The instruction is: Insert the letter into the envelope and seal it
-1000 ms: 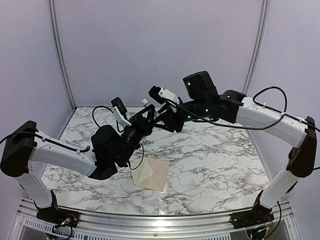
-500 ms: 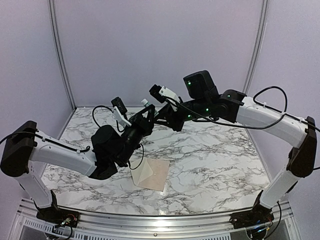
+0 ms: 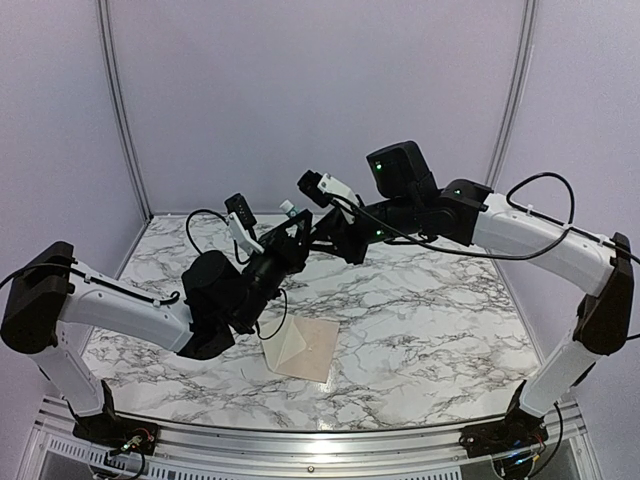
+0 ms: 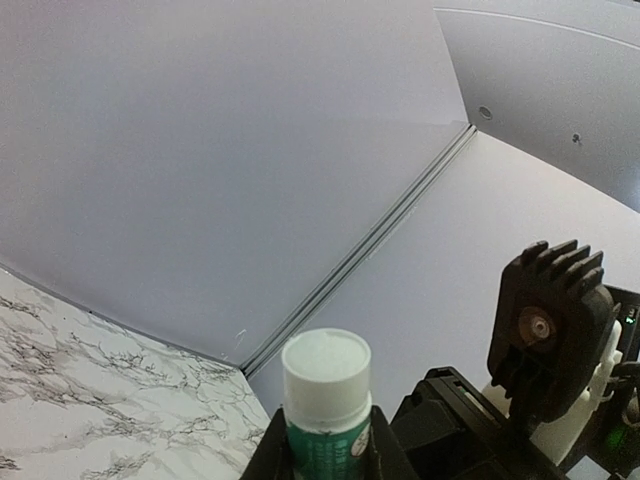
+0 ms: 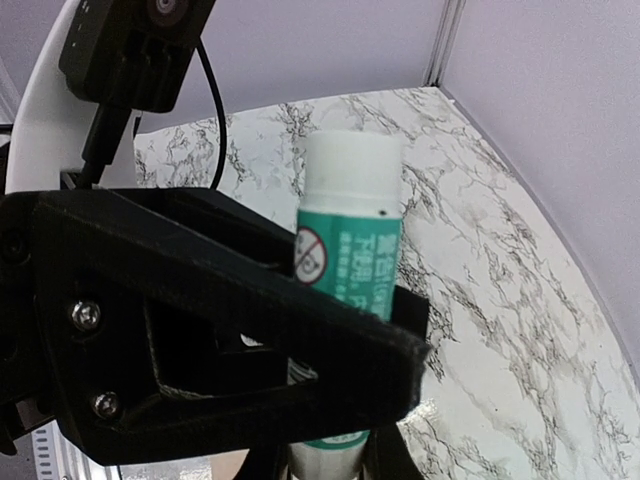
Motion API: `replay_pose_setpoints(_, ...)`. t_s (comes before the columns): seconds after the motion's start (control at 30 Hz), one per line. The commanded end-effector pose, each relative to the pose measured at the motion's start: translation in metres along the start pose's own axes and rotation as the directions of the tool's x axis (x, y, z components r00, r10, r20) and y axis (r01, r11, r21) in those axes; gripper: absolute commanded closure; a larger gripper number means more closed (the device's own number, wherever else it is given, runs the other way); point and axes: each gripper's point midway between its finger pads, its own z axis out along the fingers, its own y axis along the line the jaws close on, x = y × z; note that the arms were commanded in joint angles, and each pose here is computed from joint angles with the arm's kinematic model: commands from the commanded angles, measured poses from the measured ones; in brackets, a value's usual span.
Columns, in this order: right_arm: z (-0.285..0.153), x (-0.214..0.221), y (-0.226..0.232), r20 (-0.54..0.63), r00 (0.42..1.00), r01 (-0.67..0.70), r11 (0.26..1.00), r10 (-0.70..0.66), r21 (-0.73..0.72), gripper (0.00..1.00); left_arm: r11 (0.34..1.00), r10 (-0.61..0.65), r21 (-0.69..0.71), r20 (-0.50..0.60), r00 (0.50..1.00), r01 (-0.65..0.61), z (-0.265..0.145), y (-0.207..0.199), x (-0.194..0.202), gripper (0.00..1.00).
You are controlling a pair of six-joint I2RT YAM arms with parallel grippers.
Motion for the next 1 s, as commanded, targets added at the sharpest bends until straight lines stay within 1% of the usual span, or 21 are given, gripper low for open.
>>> replay_pose_setpoints(0.0,-0.009,-0.012,0.007,0.032,0.999,0.019,1.0,-0.018,-0.018,0.99,0.997,-0.008,0.074,-0.006,1.0,0.008,-0.005,-0.016,-0.007,0.95)
replay_pose_setpoints(0.03,-0.009,-0.011,0.007,0.03,0.999,0.019,0.999,-0.018,-0.031,1.0,0.997,0.001,0.082,-0.011,1.0,0.0,-0.006,-0.017,-0.007,1.0)
replay_pose_setpoints(0.1,-0.013,-0.009,0.01,0.039,0.999,0.01,0.996,-0.007,-0.092,1.0,0.996,0.005,0.093,-0.016,1.0,-0.004,-0.009,-0.018,-0.01,1.0)
replay_pose_setpoints(0.13,-0.019,-0.008,0.012,0.056,0.998,0.001,0.988,0.008,-0.154,1.0,0.994,0.01,0.106,-0.023,1.0,-0.008,-0.011,-0.02,-0.011,1.0)
replay_pose_setpoints(0.2,-0.034,-0.008,0.025,0.104,0.993,-0.02,0.94,0.058,-0.34,0.99,0.989,0.017,0.145,-0.039,0.999,-0.011,-0.014,-0.026,-0.013,1.0)
replay_pose_setpoints(0.27,-0.068,-0.013,0.056,0.166,0.974,-0.014,0.768,0.156,-0.641,0.95,0.984,0.022,0.178,-0.06,0.998,-0.011,-0.017,-0.029,-0.013,1.0)
replay_pose_setpoints(0.3,-0.079,-0.013,0.062,0.151,0.963,-0.043,0.675,0.225,-0.736,0.93,0.981,0.024,0.195,-0.07,0.997,-0.01,-0.018,-0.031,-0.013,1.0)
replay_pose_setpoints(0.33,-0.086,-0.014,0.067,0.126,0.955,-0.065,0.605,0.268,-0.794,0.93,0.978,0.023,0.209,-0.079,0.997,-0.006,-0.019,-0.033,-0.012,1.0)
replay_pose_setpoints(0.37,-0.089,-0.013,0.069,0.107,0.951,-0.077,0.556,0.291,-0.828,0.93,0.976,0.024,0.218,-0.087,0.996,-0.005,-0.02,-0.034,-0.012,1.0)
replay_pose_setpoints(0.4,-0.091,-0.013,0.07,0.099,0.949,-0.082,0.538,0.3,-0.839,0.93,0.974,0.029,0.226,-0.096,0.995,-0.006,-0.02,-0.035,-0.01,1.0)
replay_pose_setpoints(0.43,-0.091,-0.013,0.069,0.106,0.948,-0.079,0.546,0.299,-0.834,0.91,0.973,0.033,0.232,-0.099,0.995,-0.009,-0.02,-0.037,-0.01,1.0)
replay_pose_setpoints(0.5,-0.092,-0.015,0.066,0.128,0.948,-0.069,0.582,0.291,-0.81,0.81,0.973,0.043,0.232,-0.099,0.994,-0.019,-0.019,-0.036,-0.01,1.0)
replay_pose_setpoints(0.53,-0.09,-0.015,0.064,0.135,0.948,-0.072,0.608,0.288,-0.791,0.73,0.974,0.043,0.227,-0.093,0.995,-0.021,-0.019,-0.035,-0.011,1.0)
replay_pose_setpoints(0.57,-0.087,-0.014,0.06,0.141,0.95,-0.077,0.647,0.278,-0.758,0.66,0.976,0.046,0.218,-0.087,0.995,-0.026,-0.018,-0.034,-0.012,1.0)
replay_pose_setpoints(0.6,-0.081,-0.011,0.054,0.146,0.957,-0.078,0.709,0.25,-0.701,0.6,0.978,0.045,0.209,-0.076,0.996,-0.028,-0.017,-0.033,-0.015,1.0)
replay_pose_setpoints(0.63,-0.073,-0.002,0.048,0.116,0.967,-0.105,0.767,0.227,-0.632,0.55,0.98,0.042,0.196,-0.065,0.997,-0.029,-0.016,-0.032,-0.017,1.0)
replay_pose_setpoints(0.7,-0.052,0.014,0.023,0.076,0.989,-0.088,0.915,0.127,-0.393,0.47,0.984,0.036,0.174,-0.044,0.998,-0.028,-0.014,-0.029,-0.021,1.0)
replay_pose_setpoints(0.73,-0.044,0.024,0.01,0.045,0.995,-0.076,0.961,0.091,-0.265,0.45,0.987,0.031,0.16,-0.031,0.999,-0.026,-0.011,-0.028,-0.023,1.0)
replay_pose_setpoints(0.8,-0.033,0.037,-0.01,-0.016,0.999,-0.031,0.998,0.031,-0.052,0.43,0.992,0.022,0.127,-0.011,1.0,-0.02,-0.007,-0.023,-0.025,1.0)
replay_pose_setpoints(0.87,-0.03,0.043,-0.033,-0.068,0.998,-0.002,0.992,0.01,0.123,0.43,0.994,0.015,0.113,0.003,1.0,-0.015,-0.003,-0.022,-0.025,1.0)
replay_pose_setpoints(0.97,-0.031,0.029,-0.045,-0.054,0.998,0.0,0.98,0.011,0.197,0.43,0.996,0.0,0.09,0.015,1.0,-0.001,0.003,-0.018,-0.022,1.0)
